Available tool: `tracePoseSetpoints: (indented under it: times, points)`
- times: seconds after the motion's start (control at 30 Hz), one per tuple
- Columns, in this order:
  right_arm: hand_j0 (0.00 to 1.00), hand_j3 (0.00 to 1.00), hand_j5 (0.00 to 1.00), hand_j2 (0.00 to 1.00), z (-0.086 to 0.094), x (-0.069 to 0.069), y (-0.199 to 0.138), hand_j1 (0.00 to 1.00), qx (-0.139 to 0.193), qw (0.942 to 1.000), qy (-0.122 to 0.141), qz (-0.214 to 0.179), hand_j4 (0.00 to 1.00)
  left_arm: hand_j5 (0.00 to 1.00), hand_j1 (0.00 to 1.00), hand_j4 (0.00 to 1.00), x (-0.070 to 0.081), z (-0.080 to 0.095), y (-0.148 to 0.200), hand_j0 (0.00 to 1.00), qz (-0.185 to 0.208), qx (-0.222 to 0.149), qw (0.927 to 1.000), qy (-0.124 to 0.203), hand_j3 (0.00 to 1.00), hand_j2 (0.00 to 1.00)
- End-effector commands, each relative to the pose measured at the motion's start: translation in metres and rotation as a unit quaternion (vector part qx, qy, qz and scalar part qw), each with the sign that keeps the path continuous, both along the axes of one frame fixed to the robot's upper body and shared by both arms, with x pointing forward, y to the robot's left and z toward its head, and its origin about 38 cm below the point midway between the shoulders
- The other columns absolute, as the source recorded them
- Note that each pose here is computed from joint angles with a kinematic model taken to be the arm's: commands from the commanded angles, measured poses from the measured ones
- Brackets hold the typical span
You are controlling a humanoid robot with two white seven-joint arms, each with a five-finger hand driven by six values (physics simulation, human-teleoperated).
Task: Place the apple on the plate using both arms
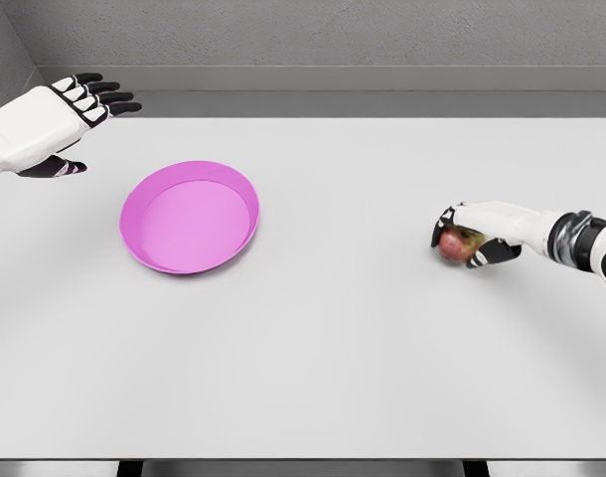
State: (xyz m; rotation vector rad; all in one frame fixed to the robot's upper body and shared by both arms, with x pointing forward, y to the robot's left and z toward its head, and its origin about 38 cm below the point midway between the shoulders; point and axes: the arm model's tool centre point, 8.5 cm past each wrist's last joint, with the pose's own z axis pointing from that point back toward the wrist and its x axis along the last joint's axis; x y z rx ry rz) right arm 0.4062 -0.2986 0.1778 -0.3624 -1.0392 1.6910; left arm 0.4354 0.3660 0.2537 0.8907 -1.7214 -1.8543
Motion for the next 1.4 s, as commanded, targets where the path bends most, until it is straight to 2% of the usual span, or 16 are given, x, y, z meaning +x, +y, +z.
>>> tracePoseSetpoints:
  times: [0.0, 0.23, 0.47, 0.87, 1.07, 1.37]
  points:
    - [0.5, 0.5, 0.5, 0.5, 0.001, 0.0, 0.0, 0.5, 0.001, 1.0, -0.001, 0.001, 0.5, 1.0, 1.0, 1.0, 0.0, 0.001, 0.0, 1.0, 0.0, -0.003, 1.0, 0.0, 1.0, 1.0]
    - [0.5, 0.5, 0.5, 0.5, 0.014, -0.002, 0.015, 0.5, 0.009, 0.9994, -0.019, 0.027, 0.5, 1.0, 1.0, 1.0, 0.001, 0.003, 0.001, 1.0, 0.001, -0.005, 1.0, -0.002, 1.0, 1.0]
    - [0.5, 0.5, 0.5, 0.5, 0.02, -0.001, 0.039, 0.5, 0.034, 0.996, -0.036, 0.074, 0.5, 1.0, 1.0, 1.0, 0.001, 0.003, 0.001, 1.0, 0.001, -0.005, 1.0, -0.002, 1.0, 1.0]
    - [0.5, 0.5, 0.5, 0.5, 0.021, -0.003, 0.067, 0.5, 0.058, 0.9894, -0.045, 0.126, 0.5, 1.0, 1.0, 1.0, 0.001, 0.003, 0.001, 1.0, 0.001, -0.005, 1.0, -0.002, 1.0, 1.0]
    - [0.5, 0.5, 0.5, 0.5, 0.021, -0.002, 0.094, 0.5, 0.07, 0.9847, -0.046, 0.152, 0.5, 1.0, 1.0, 1.0, 0.001, 0.003, 0.001, 1.0, 0.001, -0.005, 1.0, -0.003, 1.0, 1.0]
    - [0.5, 0.5, 0.5, 0.5, 0.021, -0.003, 0.112, 0.5, 0.077, 0.9813, -0.044, 0.171, 0.5, 1.0, 1.0, 1.0, 0.001, 0.003, 0.001, 1.0, 0.001, -0.005, 1.0, -0.002, 1.0, 1.0]
